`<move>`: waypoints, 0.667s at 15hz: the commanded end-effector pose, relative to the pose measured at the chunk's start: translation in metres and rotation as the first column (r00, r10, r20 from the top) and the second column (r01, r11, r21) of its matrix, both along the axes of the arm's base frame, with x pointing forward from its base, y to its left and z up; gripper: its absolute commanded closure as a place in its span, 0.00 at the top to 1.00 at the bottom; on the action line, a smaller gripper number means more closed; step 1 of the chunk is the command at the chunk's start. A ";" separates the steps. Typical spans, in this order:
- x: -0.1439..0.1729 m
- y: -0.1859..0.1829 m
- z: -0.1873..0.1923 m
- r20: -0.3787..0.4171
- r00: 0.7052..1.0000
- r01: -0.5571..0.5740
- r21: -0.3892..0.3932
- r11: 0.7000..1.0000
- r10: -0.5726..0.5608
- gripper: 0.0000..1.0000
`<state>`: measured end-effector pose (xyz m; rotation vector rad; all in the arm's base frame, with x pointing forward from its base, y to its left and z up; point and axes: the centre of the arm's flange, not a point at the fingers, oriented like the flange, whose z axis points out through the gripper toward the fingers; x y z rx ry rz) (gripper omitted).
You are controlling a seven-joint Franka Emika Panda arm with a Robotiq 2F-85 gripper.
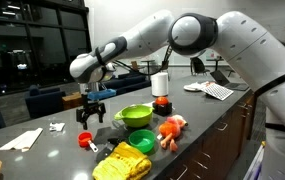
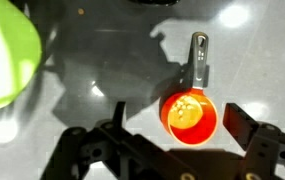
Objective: Pick up the orange measuring cup and pour its contents into the lime green bowl
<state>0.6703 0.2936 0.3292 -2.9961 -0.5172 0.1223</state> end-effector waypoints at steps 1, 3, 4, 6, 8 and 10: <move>-0.045 -0.017 0.034 0.047 0.997 0.073 -0.109 0.991 -0.069 1.00; -0.065 -0.031 0.052 0.069 0.991 0.122 -0.113 0.986 -0.115 1.00; -0.075 -0.037 0.062 0.075 0.988 0.146 -0.119 0.982 -0.137 1.00; -0.097 -0.050 0.084 0.084 0.980 0.187 -0.106 0.977 -0.178 1.00; -0.117 -0.062 0.108 0.087 0.972 0.224 -0.076 0.972 -0.217 1.00; -0.138 -0.079 0.129 0.105 0.960 0.268 -0.057 0.962 -0.261 1.00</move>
